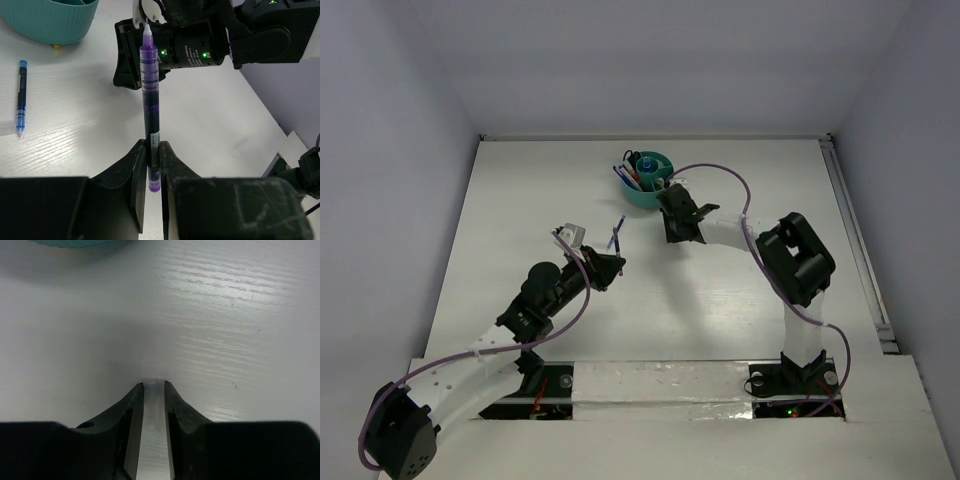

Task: Sort the stationery into containers
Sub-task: Close the pen cap on the pen.

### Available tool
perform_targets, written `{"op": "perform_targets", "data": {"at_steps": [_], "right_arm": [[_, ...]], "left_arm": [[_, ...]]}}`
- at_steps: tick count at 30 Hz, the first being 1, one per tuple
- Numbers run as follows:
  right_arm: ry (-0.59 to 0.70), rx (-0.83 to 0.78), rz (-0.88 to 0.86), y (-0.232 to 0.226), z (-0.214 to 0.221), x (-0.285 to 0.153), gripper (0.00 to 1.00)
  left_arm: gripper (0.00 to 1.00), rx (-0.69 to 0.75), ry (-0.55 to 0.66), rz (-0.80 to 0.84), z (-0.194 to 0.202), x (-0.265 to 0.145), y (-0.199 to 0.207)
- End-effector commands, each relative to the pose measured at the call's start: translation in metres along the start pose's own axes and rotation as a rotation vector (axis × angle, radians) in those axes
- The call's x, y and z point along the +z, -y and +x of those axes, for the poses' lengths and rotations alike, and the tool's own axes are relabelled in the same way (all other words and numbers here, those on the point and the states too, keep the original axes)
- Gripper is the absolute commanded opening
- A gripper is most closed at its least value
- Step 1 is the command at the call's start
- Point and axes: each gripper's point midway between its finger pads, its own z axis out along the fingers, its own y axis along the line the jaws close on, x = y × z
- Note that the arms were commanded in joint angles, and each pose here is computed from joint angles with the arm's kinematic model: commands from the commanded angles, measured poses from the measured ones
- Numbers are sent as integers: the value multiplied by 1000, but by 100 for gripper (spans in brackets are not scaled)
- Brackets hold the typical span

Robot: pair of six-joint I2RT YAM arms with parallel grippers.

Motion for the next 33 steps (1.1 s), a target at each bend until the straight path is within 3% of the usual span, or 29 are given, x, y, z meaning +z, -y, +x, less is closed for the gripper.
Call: {"op": "perform_targets", "data": {"at_steps": [1, 6, 11, 15, 19, 33], "right_arm": [[-161, -59, 67, 18, 46, 10, 27], [-168, -48, 35, 12, 49, 8, 0], [-82, -21, -6, 8, 29, -7, 0], [119, 46, -156, -8, -11, -43, 0], [321, 129, -321, -21, -57, -107, 0], [699, 402, -689, -51, -110, -221, 0]], "left_arm": [[0, 16, 42, 38, -11, -1, 9], [0, 16, 42, 32, -10, 0, 8], [0, 15, 39, 43, -9, 2, 9], [0, 3, 3, 82, -1, 6, 14], [0, -21, -23, 103, 5, 11, 18], [0, -111, -123, 224, 20, 31, 50]]}}
